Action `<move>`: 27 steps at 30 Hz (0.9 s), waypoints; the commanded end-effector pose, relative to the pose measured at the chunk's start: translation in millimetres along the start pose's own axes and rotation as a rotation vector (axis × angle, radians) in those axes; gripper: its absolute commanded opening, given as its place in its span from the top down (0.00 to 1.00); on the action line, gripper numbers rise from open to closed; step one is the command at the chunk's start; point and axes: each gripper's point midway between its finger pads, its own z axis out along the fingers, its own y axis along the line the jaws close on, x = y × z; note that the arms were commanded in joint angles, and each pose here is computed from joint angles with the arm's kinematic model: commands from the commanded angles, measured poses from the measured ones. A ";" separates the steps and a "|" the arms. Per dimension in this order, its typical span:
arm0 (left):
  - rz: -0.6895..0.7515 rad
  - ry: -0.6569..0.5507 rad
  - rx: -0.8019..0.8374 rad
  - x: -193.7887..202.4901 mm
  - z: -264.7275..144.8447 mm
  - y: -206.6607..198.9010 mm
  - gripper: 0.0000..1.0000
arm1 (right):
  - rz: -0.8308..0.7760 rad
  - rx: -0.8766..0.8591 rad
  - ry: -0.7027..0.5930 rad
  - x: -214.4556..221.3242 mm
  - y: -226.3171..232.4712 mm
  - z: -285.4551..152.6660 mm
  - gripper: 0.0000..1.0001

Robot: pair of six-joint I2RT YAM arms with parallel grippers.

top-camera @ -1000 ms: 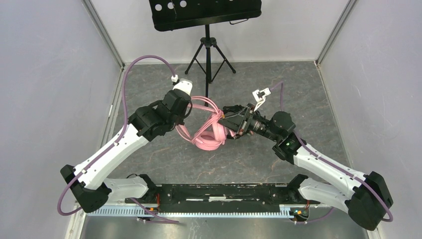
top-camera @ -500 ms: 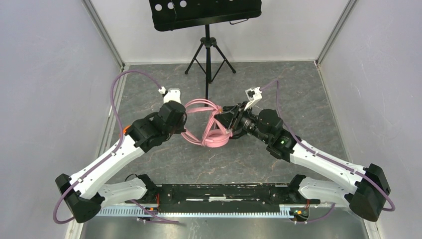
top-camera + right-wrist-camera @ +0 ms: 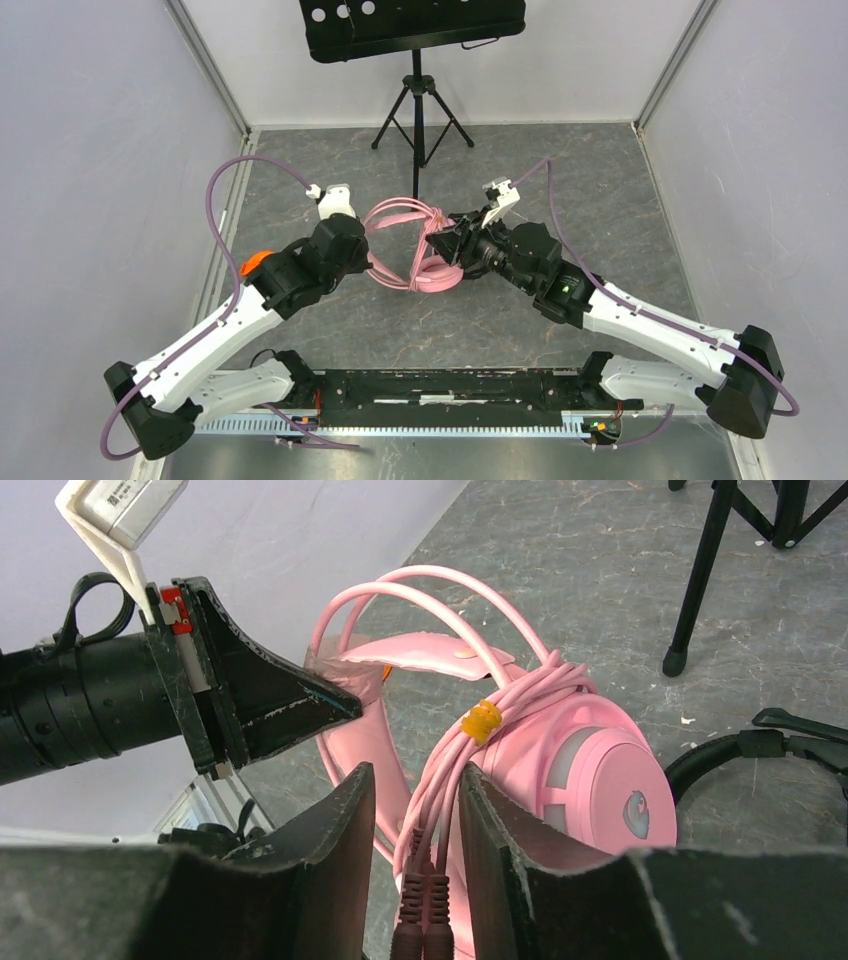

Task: Wrap the headphones
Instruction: Wrap the headphones cable around the headphones.

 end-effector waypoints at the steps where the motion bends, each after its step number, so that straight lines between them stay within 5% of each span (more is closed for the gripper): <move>1: -0.252 -0.222 0.096 -60.2 -14.5 -22.9 0.98 | -0.032 0.018 0.009 -1.4 0.0 -6.6 0.57; 12: -0.251 -0.295 0.077 -69.3 -19.9 -11.6 0.98 | -0.007 -0.054 -0.002 -10.2 16.0 -18.9 0.53; 16: -0.256 -0.308 0.076 -71.7 -20.8 -10.8 0.98 | -0.002 -0.109 -0.012 -10.5 26.6 -20.1 0.60; 27: -0.265 -0.351 0.086 -82.4 -24.1 -12.3 0.98 | -0.049 -0.066 0.026 2.7 14.0 -39.9 0.49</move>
